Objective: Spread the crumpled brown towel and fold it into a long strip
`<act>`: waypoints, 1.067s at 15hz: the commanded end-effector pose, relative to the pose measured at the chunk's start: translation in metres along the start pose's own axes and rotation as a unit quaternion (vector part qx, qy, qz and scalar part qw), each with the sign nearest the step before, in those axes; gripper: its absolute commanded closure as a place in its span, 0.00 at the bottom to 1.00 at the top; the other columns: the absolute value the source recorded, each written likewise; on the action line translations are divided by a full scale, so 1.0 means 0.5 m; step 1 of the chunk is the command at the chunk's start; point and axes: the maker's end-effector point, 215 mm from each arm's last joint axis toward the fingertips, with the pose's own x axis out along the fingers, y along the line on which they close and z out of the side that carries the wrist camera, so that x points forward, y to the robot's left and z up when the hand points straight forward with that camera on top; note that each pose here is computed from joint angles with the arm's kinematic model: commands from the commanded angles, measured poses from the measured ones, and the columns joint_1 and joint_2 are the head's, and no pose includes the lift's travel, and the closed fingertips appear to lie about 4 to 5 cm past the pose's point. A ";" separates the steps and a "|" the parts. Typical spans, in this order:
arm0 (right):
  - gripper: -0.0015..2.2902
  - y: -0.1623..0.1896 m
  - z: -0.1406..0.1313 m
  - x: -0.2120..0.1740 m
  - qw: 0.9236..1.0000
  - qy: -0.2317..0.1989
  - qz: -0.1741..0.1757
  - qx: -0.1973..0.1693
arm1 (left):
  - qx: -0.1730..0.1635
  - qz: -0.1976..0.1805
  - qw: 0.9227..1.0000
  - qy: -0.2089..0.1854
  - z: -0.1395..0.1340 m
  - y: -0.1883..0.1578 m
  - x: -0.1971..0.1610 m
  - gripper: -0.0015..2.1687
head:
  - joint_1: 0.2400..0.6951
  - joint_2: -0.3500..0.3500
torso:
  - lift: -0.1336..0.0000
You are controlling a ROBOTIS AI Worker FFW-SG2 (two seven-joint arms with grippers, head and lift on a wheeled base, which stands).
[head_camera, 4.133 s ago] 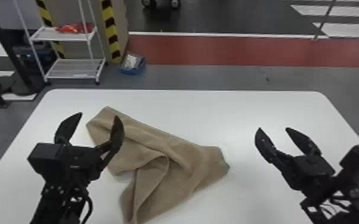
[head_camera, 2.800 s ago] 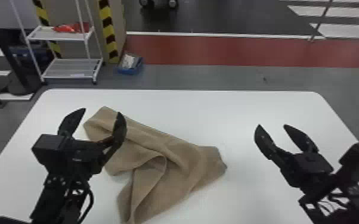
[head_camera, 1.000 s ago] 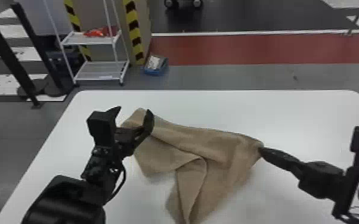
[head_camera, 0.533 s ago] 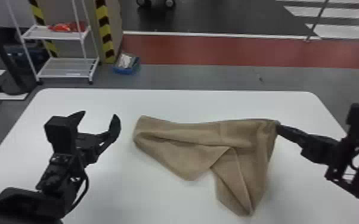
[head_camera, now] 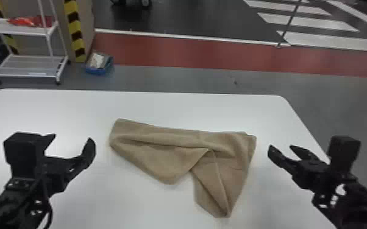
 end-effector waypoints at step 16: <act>0.06 0.035 -0.116 -0.144 0.992 -0.008 0.077 0.095 | 0.059 -0.187 0.980 0.035 -0.095 -0.518 -0.120 0.15 | 1.00 0.00 | 0.08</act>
